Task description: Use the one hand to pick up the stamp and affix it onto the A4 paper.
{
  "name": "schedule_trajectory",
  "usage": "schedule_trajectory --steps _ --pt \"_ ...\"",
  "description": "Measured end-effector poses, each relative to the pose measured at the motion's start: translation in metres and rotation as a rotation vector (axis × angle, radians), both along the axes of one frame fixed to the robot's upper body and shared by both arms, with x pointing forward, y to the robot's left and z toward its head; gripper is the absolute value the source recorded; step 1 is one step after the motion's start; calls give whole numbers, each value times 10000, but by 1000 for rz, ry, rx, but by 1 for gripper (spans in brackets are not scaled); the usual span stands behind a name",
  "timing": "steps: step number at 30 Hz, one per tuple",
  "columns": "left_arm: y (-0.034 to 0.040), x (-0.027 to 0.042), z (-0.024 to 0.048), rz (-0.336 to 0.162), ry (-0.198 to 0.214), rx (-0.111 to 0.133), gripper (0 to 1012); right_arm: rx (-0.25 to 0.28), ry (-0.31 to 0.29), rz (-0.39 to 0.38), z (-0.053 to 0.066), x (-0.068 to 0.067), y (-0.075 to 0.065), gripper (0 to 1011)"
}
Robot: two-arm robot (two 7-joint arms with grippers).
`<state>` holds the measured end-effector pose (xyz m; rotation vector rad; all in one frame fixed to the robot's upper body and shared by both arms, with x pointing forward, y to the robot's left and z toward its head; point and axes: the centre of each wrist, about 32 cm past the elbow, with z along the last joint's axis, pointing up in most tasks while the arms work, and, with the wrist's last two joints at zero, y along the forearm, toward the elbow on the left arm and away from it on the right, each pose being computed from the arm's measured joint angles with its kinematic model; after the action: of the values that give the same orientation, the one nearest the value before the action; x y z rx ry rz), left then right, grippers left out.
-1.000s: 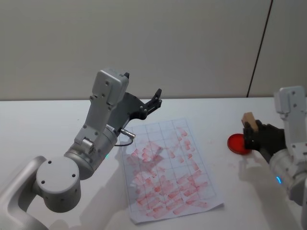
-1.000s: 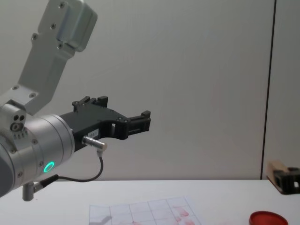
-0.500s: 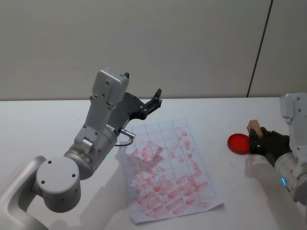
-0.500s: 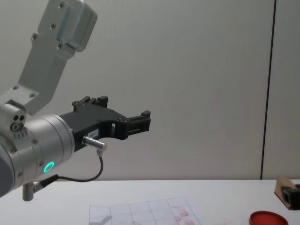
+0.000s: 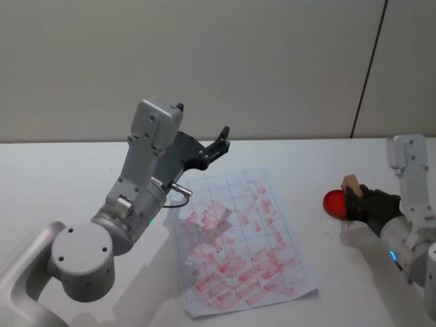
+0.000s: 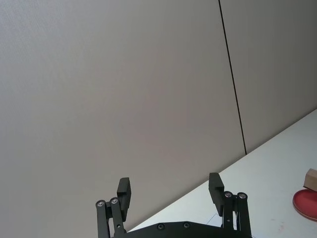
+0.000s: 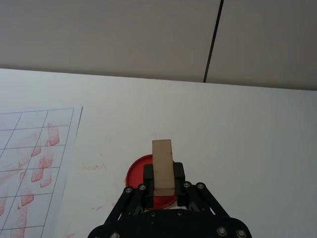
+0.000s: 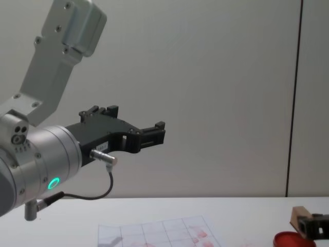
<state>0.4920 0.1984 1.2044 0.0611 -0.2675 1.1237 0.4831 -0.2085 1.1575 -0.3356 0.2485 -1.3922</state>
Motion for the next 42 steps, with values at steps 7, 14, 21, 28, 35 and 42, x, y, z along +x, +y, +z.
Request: schedule_trajectory --steps 7,14,21,28,35,42 --pt "0 0 0 0 0 0 1001 7 22 4 -44 49 11 411" --pt "0 0 0 0 0 0 1001 14 11 5 -60 67 5 651" --pt "0 0 0 0 0 0 1001 14 -45 7 -27 36 -19 864" --pt "0 0 0 0 0 0 1001 8 -126 10 42 -38 -64 1001" --pt "0 0 0 0 0 0 1001 0 -221 12 122 -137 -134 1001" --pt "0 0 0 0 0 0 1001 -11 -318 14 226 -245 -219 1001"
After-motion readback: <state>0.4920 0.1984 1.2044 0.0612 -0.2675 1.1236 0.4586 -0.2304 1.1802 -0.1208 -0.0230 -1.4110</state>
